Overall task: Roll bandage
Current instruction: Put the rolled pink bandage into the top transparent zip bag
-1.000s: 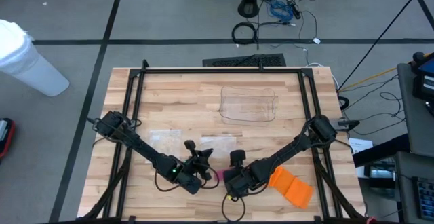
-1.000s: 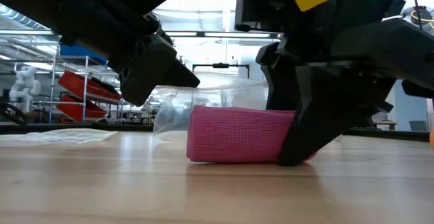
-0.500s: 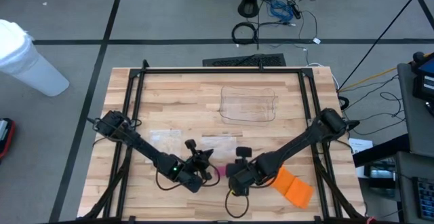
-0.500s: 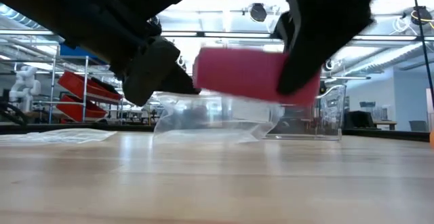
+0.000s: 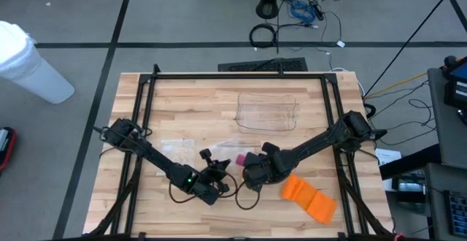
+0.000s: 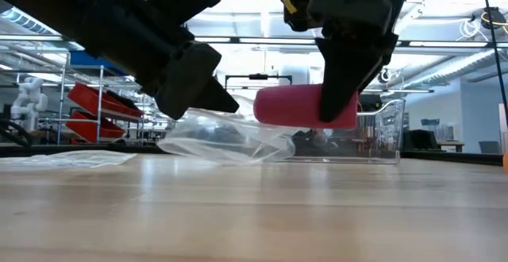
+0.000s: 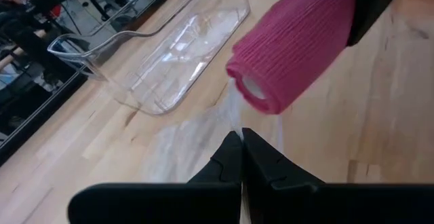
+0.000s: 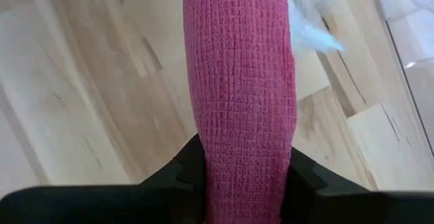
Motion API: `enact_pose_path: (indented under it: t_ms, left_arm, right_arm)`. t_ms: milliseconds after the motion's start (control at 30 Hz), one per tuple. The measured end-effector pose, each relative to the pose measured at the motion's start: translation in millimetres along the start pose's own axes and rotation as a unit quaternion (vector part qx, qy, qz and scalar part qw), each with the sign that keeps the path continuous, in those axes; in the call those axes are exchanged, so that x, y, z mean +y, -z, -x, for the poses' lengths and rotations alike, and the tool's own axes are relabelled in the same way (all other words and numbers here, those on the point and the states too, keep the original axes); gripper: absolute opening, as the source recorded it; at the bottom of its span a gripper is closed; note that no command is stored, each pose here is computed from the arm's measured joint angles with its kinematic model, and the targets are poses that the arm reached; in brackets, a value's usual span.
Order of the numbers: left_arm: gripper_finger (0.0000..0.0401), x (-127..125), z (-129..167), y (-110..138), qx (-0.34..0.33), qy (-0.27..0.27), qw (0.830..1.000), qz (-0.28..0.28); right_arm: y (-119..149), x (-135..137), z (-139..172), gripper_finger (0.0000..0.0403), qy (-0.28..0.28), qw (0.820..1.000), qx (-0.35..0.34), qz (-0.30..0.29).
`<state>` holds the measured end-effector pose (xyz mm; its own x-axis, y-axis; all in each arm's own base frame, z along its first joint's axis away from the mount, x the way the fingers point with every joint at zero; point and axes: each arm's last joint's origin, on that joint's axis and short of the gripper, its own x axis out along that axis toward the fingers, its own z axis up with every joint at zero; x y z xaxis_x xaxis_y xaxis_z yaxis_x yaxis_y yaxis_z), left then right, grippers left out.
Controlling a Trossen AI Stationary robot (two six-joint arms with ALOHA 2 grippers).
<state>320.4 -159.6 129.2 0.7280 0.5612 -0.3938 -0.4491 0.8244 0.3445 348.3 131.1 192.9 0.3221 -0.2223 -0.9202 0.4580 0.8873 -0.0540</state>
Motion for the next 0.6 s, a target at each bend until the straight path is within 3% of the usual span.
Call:
enact_pose_path:
  t_ms: [333, 600]
  left_arm:
    - [0.0000, 2.2, -4.7, -3.2, -0.005, -0.003, 0.999, 0.041]
    - [0.0000, 1.3, -6.2, -7.1, -0.011, 0.011, 0.999, 0.051]
  right_arm:
    - [-6.8, 5.3, -3.1, 0.0103, -0.026, 0.999, -0.027, -0.006]
    - [-2.7, 8.4, -17.4, 0.0103, -0.016, 1.000, -0.007, 0.010]
